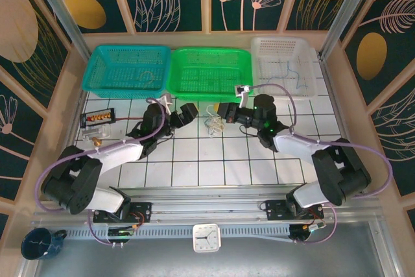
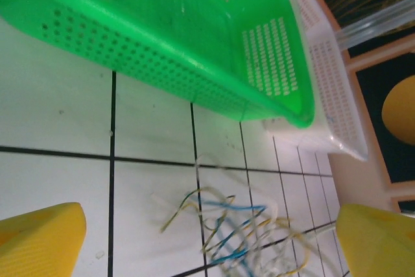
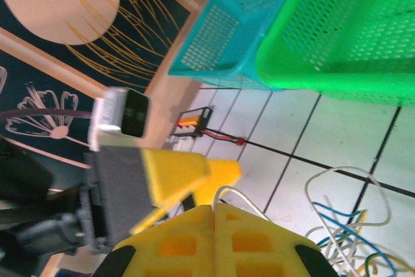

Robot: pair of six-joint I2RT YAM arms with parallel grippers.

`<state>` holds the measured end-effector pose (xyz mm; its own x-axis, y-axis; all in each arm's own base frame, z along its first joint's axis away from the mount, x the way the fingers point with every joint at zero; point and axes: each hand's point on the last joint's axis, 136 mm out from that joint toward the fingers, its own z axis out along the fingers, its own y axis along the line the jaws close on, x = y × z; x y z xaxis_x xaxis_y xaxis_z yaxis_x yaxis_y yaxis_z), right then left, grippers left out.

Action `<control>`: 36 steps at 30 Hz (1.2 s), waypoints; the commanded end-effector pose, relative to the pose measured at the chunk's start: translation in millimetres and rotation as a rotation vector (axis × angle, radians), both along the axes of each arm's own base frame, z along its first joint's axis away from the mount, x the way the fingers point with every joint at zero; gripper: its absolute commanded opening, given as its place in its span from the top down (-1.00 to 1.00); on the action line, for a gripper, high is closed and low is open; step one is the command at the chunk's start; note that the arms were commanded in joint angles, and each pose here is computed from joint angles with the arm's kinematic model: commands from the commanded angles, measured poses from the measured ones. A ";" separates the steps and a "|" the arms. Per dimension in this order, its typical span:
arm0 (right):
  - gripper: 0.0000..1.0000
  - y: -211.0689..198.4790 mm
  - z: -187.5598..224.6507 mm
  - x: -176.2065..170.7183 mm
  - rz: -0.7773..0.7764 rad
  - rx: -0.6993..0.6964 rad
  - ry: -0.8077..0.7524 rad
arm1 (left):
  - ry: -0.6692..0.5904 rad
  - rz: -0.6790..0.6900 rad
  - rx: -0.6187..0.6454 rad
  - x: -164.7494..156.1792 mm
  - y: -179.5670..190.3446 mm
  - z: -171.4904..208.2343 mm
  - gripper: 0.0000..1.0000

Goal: Untangle the cables

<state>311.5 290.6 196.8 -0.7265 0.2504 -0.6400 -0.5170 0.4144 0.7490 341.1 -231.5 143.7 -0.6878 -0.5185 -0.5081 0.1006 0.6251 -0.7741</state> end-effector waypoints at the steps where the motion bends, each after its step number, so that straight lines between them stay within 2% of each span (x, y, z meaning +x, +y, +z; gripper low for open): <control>1: 1.00 15.5 -14.9 5.5 -0.005 -0.047 0.008 | -0.020 0.083 0.001 2.6 14.5 8.9 -0.97; 3: 1.00 30.1 -26.2 1.5 0.036 -0.074 0.026 | -0.029 0.096 -0.004 2.0 17.2 12.0 -0.97; 4: 0.90 40.2 -30.6 -1.5 0.069 -0.092 0.030 | -0.031 0.099 -0.004 1.8 17.8 12.9 -0.97; 7: 0.20 60.4 -44.3 -11.7 0.128 -0.175 0.035 | -0.036 0.102 0.000 1.6 19.0 14.6 -0.97; 8: 0.05 61.9 -45.7 -13.2 0.130 -0.193 0.029 | -0.038 0.101 0.000 1.5 18.9 14.9 -0.97; 11: -0.12 56.8 -41.9 -12.0 0.110 -0.214 0.010 | -0.033 0.091 -0.001 0.6 17.3 13.2 -0.97; 18: -0.12 23.6 -42.1 4.6 -0.005 -0.280 0.001 | -0.037 0.072 -0.007 0.8 13.4 14.2 -0.97; 25: 0.04 -27.2 -82.9 30.9 -0.179 -0.385 0.091 | -0.036 0.053 -0.014 -0.3 10.0 14.7 -0.97; 29: 0.10 -39.8 -110.3 34.9 -0.196 -0.424 0.145 | -0.038 0.045 -0.017 -0.2 8.6 15.6 -0.97; 36: 0.21 -33.1 -134.2 41.9 -0.167 -0.457 0.168 | -0.040 0.033 -0.022 -0.4 6.0 17.0 -0.97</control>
<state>347.7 256.4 68.8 -0.8075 0.1141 -0.5788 -0.2925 0.7746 0.5608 341.9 -221.1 159.3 -0.6399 -0.5599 -0.5264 0.0941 0.6228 -0.7767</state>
